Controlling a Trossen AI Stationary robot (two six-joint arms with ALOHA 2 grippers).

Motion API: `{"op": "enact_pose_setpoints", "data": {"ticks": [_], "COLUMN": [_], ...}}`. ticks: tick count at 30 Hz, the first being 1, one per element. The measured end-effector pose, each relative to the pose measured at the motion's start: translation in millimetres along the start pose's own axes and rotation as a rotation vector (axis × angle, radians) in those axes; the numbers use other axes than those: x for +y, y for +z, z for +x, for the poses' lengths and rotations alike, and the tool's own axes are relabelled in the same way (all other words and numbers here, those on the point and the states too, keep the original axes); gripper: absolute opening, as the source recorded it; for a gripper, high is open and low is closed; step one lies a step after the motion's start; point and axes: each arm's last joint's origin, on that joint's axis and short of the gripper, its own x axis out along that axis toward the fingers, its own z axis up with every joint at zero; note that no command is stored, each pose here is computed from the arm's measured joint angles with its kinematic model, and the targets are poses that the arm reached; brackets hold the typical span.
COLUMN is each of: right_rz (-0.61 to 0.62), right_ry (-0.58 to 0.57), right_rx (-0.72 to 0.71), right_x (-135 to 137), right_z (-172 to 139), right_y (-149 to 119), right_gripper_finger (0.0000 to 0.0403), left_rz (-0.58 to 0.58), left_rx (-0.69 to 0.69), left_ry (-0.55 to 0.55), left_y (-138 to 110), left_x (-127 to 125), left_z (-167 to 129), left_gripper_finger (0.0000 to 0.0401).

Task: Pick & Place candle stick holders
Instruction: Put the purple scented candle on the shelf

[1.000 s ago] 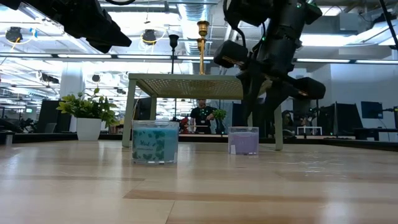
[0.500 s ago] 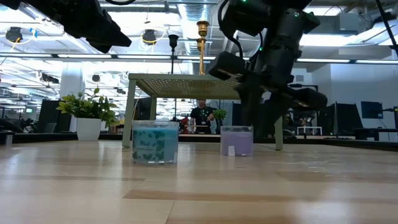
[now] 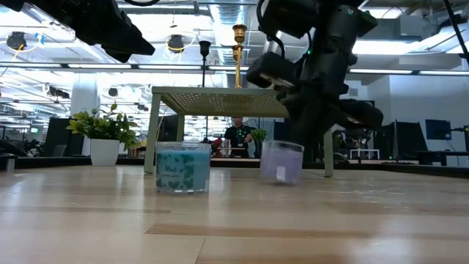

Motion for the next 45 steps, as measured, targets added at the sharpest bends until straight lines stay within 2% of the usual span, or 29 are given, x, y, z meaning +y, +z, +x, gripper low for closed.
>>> {"op": "enact_pose_setpoints", "data": {"ticks": [3,11,18,23,25,29,38,45], "right_rz": [-0.041,-0.203,-0.300,-0.317,-0.321,-0.328,-0.381,-0.346], "right_ry": [0.025,0.001,0.068,0.020,-0.029,-0.045,-0.035,-0.077], "right_rx": [0.007,0.049,0.040,-0.028,-0.051,-0.088,-0.170,-0.196], "right_x": [7.2,26.6,44.0,32.2,23.9,13.1,-8.2,-37.0], "right_z": [-5.2,-34.0,-86.5,-130.9,-143.9,-165.4,-192.3,-199.9], "right_y": [-0.1,1.9,14.8,27.1,33.6,55.8,122.5,159.4], "right_gripper_finger": [0.0003,0.0001,0.0000,0.0000,0.0000,0.0000,0.0000,0.0000], "left_rz": [0.000,0.000,0.000,0.000,0.000,0.000,-0.001,-0.001], "left_rx": [0.000,0.000,0.001,0.000,0.001,0.001,-0.002,-0.002], "left_ry": [0.000,0.000,0.000,0.000,0.000,0.000,0.000,0.000], "left_y": [0.0,0.0,-0.1,0.0,-0.1,-0.2,0.1,0.1], "left_x": [0.0,0.0,-0.1,-0.1,-0.1,0.0,0.0,0.0], "left_z": [0.0,0.0,0.0,0.0,0.1,0.1,0.1,0.1], "left_gripper_finger": [0.0008,0.0008,0.0008,0.0008,0.0008,0.0008,0.0008,0.0008]}}
